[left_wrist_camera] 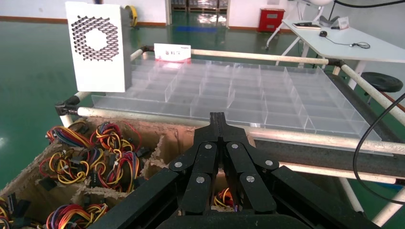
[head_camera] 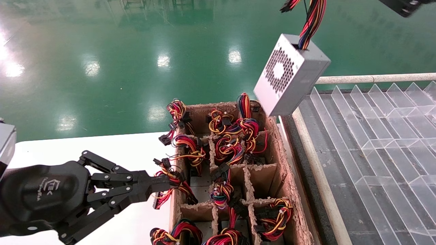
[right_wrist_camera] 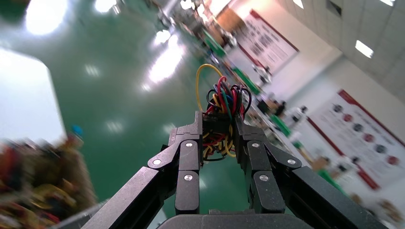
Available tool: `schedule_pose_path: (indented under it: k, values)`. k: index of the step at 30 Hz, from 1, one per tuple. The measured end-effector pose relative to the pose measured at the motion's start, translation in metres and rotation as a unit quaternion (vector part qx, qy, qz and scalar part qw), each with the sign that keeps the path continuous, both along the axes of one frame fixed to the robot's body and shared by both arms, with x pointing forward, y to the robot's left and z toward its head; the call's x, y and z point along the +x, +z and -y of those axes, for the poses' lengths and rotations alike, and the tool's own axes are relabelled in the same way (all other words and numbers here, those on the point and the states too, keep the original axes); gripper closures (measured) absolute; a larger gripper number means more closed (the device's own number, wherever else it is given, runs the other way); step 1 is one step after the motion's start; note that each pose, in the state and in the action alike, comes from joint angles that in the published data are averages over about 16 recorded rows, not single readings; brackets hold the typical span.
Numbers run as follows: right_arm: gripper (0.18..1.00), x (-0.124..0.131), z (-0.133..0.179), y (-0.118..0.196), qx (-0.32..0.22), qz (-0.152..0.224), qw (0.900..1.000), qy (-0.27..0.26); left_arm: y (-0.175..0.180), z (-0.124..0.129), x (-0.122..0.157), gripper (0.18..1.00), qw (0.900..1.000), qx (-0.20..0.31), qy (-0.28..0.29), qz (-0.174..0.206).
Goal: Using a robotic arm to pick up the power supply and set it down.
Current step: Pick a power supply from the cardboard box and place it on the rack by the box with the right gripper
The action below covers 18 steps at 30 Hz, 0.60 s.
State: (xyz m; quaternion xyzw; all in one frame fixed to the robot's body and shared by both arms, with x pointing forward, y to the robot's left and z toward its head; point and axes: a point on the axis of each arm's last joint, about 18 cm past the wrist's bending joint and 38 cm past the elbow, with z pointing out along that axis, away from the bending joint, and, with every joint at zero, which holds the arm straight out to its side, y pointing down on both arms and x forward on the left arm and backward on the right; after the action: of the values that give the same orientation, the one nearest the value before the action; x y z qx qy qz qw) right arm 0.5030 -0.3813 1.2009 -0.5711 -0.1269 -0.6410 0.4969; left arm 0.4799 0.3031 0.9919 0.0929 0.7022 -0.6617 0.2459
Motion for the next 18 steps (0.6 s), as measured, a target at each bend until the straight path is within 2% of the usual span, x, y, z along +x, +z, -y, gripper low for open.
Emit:
schedule_pose_path:
  k: [7,13,18]
  values:
    - [0.875,0.05,0.012,0.013,-0.004,0.011,0.997,-0.072,0.0,0.0,0.0,0.993,1.0,0.0,0.0,0.0]
    - [0.876,0.091,0.023,0.009,-0.001,-0.002,0.993,-0.119,0.0,0.0,0.0,0.993,1.0,0.0,0.0,0.0]
    - [0.876,0.113,0.033,0.0,-0.002,-0.018,0.988,-0.15,0.0,0.0,0.0,0.993,1.0,0.0,0.0,0.0]
